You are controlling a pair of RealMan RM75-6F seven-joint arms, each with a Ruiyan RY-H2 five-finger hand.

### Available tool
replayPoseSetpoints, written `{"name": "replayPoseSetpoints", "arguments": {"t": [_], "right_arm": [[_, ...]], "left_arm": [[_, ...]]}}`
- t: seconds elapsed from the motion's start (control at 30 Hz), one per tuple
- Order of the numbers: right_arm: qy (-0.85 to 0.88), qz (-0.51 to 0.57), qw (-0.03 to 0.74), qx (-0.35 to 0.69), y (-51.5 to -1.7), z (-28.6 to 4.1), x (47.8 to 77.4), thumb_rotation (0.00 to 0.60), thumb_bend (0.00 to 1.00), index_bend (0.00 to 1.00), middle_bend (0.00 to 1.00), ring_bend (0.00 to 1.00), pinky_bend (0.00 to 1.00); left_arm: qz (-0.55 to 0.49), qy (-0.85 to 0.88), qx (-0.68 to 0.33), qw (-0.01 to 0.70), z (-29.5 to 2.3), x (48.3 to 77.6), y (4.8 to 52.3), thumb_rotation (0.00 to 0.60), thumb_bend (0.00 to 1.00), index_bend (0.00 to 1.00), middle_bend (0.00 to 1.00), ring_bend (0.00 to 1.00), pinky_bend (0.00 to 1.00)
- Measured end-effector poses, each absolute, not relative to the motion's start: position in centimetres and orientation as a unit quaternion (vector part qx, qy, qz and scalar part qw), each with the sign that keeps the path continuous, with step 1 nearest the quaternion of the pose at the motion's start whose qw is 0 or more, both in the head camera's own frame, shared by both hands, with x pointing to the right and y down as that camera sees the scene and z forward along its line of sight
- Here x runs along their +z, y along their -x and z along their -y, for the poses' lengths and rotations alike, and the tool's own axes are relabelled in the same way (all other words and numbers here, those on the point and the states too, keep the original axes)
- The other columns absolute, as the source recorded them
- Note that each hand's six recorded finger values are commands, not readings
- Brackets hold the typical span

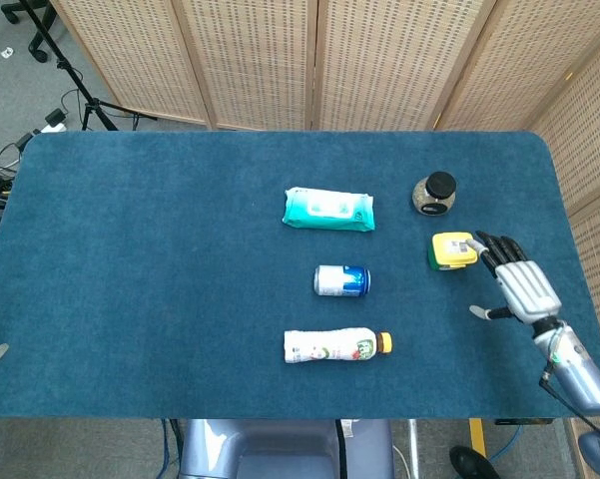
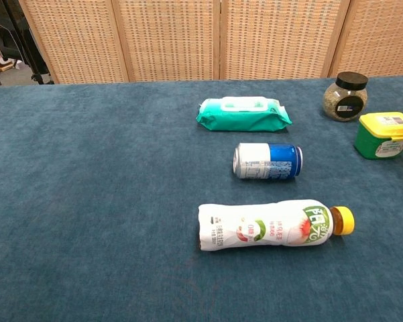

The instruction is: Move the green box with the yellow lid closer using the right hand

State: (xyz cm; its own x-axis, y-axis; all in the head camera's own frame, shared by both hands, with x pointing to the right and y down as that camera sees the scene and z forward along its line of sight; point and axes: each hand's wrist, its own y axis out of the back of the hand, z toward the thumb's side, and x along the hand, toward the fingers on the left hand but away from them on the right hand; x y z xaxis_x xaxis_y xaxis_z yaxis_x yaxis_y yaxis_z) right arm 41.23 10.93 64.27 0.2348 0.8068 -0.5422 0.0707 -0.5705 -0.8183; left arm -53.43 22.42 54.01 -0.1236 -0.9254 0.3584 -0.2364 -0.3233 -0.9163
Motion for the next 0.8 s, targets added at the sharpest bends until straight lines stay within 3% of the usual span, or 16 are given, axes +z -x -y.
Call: {"name": "replayPoseSetpoints", "arguments": {"t": [0.2,0.4,0.57,0.63,0.73,0.8], "right_arm": [[0.692,0.279,0.351,0.565,-40.6,-7.8,67.4,0.600,0.00,0.00,0.00,0.00,0.00],[0.675,0.260,0.351,0.594,-40.5,-6.7,69.9,0.600,0.00,0.00,0.00,0.00,0.00],[0.674,0.250,0.354,0.598,-39.9,-6.4,71.3,0.600,0.00,0.01,0.00,0.00,0.13],[0.674,0.246,0.358,0.598,-39.6,-6.3,71.6,0.600,0.01,0.06,0.04,0.03,0.21],[0.672,0.248,0.367,0.594,-39.3,-6.1,71.9,0.600,0.14,0.18,0.18,0.18,0.30],[0.670,0.252,0.373,0.591,-39.0,-5.9,72.1,0.600,0.31,0.26,0.30,0.30,0.35]], "left_arm": [[-0.487,0.587,-0.571,0.303,-22.2,54.7,53.2,0.600,0.00,0.00,0.00,0.00,0.00],[-0.485,0.586,-0.577,0.299,-22.0,55.1,53.3,0.600,0.00,0.00,0.00,0.00,0.00],[-0.482,0.586,-0.580,0.297,-21.9,55.4,53.3,0.600,0.00,0.00,0.00,0.00,0.00],[-0.482,0.585,-0.580,0.297,-21.8,55.4,53.3,0.600,0.00,0.00,0.00,0.00,0.00],[-0.483,0.584,-0.581,0.296,-21.8,55.4,53.3,0.600,0.00,0.00,0.00,0.00,0.00],[-0.483,0.584,-0.581,0.296,-21.8,55.4,53.3,0.600,0.00,0.00,0.00,0.00,0.00]]}}
